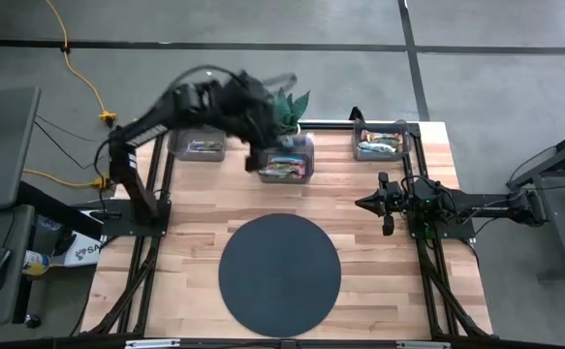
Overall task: Pick and place Granola Bars by type
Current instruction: Put the blue granola bar into the left black bin
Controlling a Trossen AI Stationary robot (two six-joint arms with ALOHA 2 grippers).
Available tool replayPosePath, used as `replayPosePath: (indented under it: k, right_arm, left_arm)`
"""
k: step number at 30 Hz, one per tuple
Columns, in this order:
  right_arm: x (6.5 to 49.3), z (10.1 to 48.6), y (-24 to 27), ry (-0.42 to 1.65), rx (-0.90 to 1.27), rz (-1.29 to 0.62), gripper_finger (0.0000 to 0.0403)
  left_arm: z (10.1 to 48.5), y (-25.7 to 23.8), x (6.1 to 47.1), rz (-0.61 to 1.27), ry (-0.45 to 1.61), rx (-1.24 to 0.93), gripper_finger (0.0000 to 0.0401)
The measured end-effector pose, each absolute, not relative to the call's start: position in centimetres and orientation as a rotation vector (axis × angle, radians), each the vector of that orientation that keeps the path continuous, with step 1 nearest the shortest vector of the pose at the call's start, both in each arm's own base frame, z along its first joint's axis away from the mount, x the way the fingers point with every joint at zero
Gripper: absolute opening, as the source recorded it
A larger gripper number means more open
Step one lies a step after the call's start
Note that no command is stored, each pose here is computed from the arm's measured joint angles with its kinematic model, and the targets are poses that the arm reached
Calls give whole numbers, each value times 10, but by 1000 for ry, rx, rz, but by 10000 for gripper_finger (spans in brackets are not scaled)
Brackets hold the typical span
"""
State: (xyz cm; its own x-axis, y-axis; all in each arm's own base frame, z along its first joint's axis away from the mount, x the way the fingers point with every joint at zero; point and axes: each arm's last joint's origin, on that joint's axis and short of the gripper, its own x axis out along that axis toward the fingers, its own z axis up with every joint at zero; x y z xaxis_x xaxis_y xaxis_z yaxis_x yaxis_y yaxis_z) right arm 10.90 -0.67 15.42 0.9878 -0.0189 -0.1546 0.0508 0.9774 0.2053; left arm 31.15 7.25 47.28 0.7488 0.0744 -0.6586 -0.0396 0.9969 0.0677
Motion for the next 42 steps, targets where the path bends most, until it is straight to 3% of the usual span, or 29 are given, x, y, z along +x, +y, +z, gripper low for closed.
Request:
replayPosePath:
  k: [10, 23, 33, 42]
  right_arm:
    - [109, 154, -7, 153, 210, -36, 0]
    - [109, 154, -7, 153, 210, -36, 0]
    - [109, 154, -7, 153, 210, -35, 0]
    - [109, 154, -7, 153, 210, -35, 0]
  left_arm:
    - [489, 141, 242, 119, 711, -42, 37]
    - [475, 217, 157, 317, 794, -183, 37]
    - [397, 260, 125, 454, 1099, -396, 37]
    - [327, 267, 122, 438, 1354, -467, 37]
